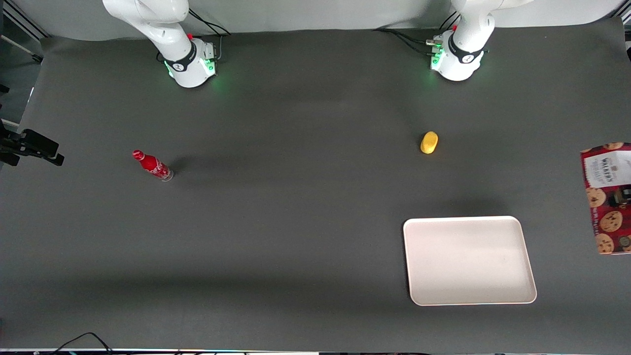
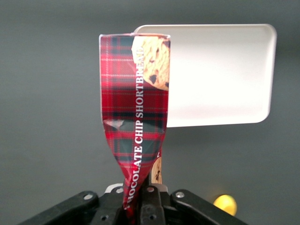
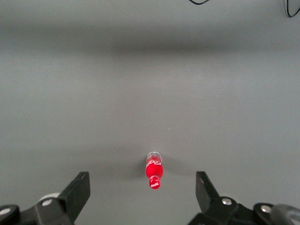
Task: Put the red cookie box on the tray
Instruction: 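Carry the upright cookie box with the left gripper over the tray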
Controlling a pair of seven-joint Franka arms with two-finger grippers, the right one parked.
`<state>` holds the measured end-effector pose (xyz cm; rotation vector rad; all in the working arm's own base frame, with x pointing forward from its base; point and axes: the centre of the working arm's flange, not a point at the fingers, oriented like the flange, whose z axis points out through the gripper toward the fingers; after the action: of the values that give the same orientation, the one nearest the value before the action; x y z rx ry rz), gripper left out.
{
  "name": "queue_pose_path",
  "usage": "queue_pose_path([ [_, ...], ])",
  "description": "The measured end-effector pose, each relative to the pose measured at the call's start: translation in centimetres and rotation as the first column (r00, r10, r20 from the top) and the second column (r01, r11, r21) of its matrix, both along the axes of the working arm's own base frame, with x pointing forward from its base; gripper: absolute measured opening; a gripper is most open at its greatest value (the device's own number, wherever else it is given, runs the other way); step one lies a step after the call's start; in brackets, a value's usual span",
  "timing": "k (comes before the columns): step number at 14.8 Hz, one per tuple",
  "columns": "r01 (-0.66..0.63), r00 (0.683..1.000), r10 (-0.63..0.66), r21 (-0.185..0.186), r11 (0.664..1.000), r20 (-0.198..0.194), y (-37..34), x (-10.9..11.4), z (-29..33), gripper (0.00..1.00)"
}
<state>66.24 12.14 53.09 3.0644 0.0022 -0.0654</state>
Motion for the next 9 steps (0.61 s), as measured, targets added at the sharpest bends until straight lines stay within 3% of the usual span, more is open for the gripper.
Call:
queue_pose_path([
  [2, 0.002, 1.0, -0.002, 0.01, 1.0, 0.009, -4.2, 1.0, -0.3, 0.07],
  [5, 0.032, 0.997, -0.037, 0.079, 0.996, 0.07, -8.9, 3.1, -2.1, 0.07],
  [7, 0.04, 0.994, -0.049, 0.087, 0.995, 0.096, -9.6, 4.6, -4.9, 0.07],
  [9, 0.035, 0.995, -0.043, 0.089, 0.995, 0.094, -9.1, 6.0, -9.1, 0.07],
])
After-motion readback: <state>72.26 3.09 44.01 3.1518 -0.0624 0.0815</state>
